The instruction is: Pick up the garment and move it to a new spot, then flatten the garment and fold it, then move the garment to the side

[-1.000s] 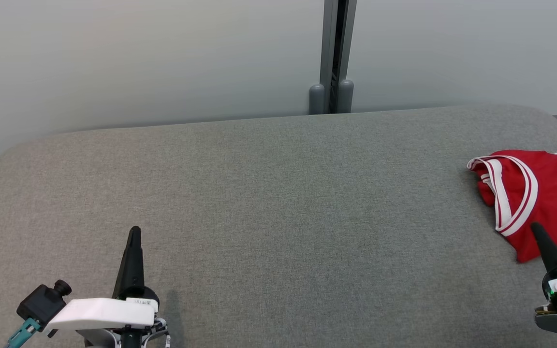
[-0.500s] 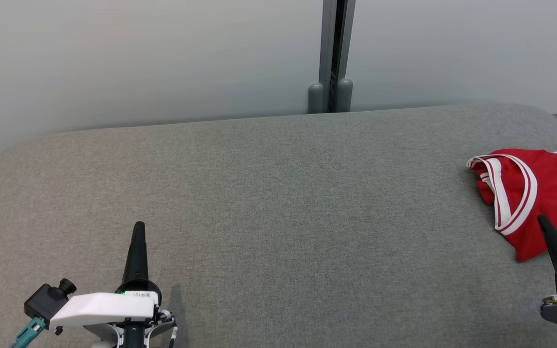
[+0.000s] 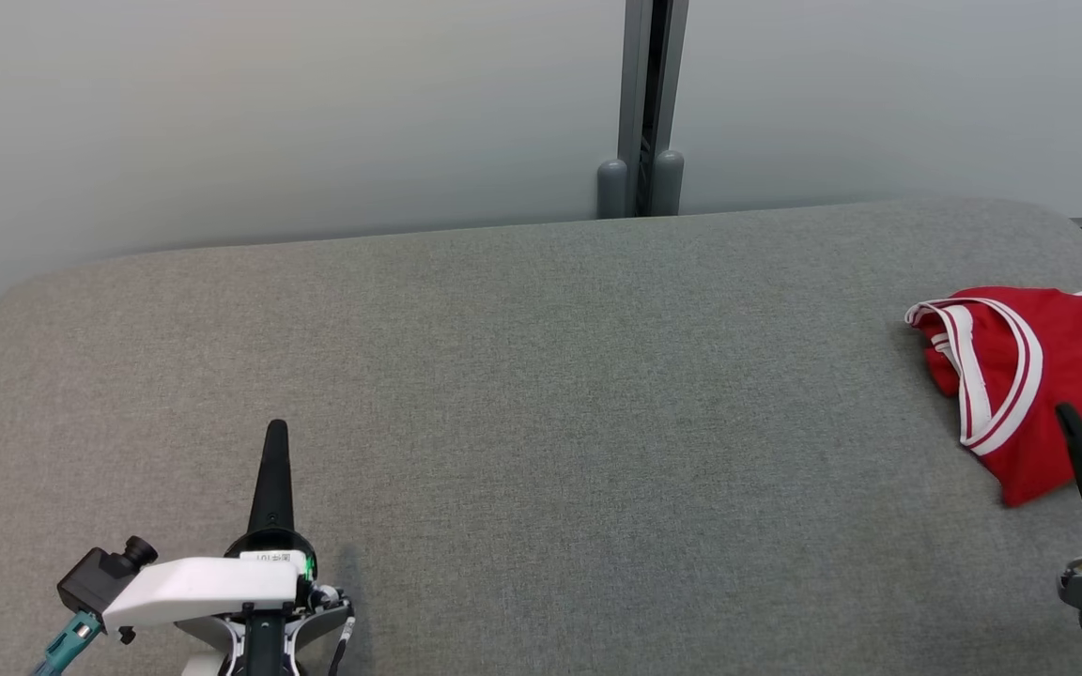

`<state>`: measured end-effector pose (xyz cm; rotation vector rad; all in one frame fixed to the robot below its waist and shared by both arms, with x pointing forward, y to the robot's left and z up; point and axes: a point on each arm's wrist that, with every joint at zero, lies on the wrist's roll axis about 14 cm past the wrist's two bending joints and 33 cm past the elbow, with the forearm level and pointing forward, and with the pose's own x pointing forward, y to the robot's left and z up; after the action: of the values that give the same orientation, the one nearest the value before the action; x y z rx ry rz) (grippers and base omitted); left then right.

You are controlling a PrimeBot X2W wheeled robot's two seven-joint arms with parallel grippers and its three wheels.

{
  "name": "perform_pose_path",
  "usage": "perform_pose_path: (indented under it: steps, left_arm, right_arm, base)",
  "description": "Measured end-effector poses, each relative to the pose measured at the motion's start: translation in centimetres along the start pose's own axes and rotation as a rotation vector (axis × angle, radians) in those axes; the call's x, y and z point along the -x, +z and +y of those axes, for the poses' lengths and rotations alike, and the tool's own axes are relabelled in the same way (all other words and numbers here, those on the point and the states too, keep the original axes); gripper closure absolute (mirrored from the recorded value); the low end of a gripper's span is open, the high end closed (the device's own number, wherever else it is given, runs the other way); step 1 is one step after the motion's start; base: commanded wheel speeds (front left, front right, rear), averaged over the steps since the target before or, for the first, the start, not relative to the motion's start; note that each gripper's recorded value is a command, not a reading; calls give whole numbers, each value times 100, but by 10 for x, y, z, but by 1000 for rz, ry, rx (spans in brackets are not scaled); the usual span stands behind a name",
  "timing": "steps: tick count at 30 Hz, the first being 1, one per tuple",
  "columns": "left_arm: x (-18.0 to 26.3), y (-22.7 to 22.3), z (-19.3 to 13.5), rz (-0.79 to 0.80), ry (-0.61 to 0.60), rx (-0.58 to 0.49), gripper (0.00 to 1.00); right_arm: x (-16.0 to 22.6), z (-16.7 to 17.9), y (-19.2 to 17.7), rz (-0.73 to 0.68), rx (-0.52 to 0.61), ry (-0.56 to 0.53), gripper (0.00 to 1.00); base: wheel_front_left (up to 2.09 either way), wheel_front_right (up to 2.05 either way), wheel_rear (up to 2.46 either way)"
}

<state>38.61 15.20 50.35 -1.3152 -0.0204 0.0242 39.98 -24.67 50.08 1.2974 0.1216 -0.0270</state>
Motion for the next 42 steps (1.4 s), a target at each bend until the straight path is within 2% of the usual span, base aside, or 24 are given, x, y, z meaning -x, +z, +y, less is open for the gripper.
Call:
perform_pose_path:
  steps: [33, 42]
  left_arm:
    - [-11, -13, -5, -5, 17, 243, 100]
    - [-12, -13, -6, -6, 17, 259, 100]
  right_arm:
    - [-8, 9, 17, -19, -266, 82, 100]
    - [-10, 12, 19, -21, -282, 93, 100]
  base:
    - [0, 0, 0]
    - [0, 0, 0]
